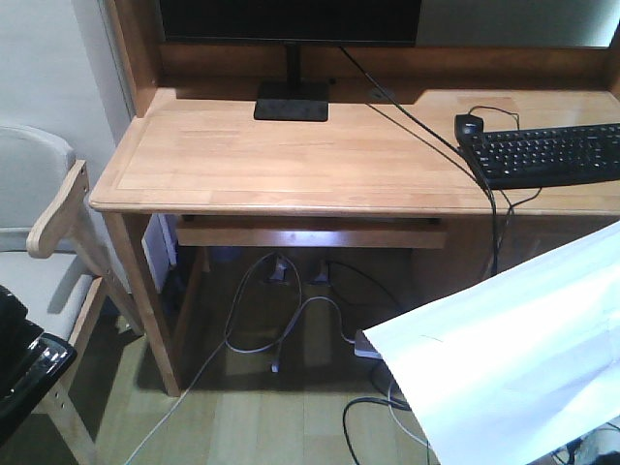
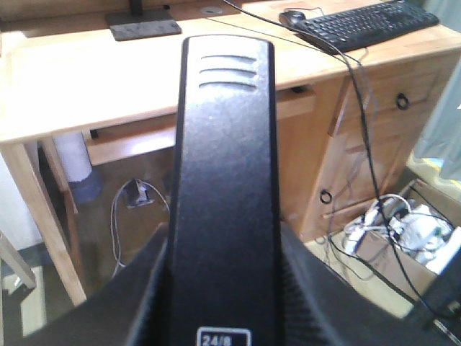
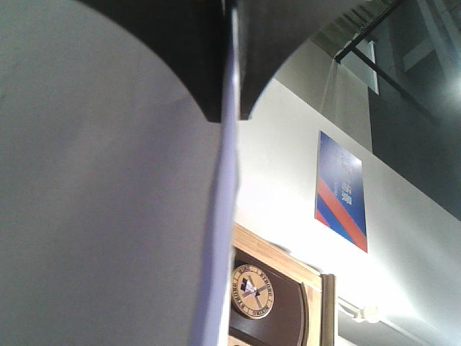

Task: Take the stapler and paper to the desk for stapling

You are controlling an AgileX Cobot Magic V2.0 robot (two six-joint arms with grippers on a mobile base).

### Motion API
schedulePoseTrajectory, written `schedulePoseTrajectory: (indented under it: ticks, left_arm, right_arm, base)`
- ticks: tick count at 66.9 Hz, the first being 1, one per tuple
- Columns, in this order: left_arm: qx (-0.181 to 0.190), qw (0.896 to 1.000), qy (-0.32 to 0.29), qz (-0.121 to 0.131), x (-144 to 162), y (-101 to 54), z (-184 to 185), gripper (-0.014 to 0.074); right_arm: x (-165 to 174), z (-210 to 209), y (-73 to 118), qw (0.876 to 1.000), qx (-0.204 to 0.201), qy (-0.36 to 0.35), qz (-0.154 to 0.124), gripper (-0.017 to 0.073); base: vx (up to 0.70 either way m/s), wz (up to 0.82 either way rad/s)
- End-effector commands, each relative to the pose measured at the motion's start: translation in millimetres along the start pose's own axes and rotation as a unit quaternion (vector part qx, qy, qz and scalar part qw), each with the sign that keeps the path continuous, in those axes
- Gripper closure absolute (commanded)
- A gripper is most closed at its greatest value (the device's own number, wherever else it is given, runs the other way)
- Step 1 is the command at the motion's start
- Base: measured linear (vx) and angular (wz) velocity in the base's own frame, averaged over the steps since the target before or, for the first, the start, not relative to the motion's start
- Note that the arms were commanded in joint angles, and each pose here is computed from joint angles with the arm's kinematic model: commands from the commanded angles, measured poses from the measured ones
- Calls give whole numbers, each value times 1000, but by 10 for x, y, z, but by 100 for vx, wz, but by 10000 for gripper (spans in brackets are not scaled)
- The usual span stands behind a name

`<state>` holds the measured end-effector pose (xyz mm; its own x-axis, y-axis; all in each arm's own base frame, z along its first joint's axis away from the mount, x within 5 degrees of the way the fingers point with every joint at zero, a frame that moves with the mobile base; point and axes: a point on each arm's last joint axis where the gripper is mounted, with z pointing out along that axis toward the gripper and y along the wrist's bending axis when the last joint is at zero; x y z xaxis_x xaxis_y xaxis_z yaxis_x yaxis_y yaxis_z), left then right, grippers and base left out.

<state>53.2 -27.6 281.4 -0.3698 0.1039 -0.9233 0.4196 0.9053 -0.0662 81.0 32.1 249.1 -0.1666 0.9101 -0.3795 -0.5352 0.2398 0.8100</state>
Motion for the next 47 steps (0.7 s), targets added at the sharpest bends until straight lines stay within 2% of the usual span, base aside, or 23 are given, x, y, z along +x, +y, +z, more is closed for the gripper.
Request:
schedulePoseTrajectory:
  ticks: [1,47]
  left_arm:
    - [4,997,-71,-3,-192,-12,-46,601]
    - [4,997,-71,-3,-192,-12,-46,601]
  right_arm:
    - [-48,50,126,999,-45,-13,-9,564]
    - [-48,50,126,999,-45,-13,-9,564]
  base:
    - [19,3]
    - [16,1]
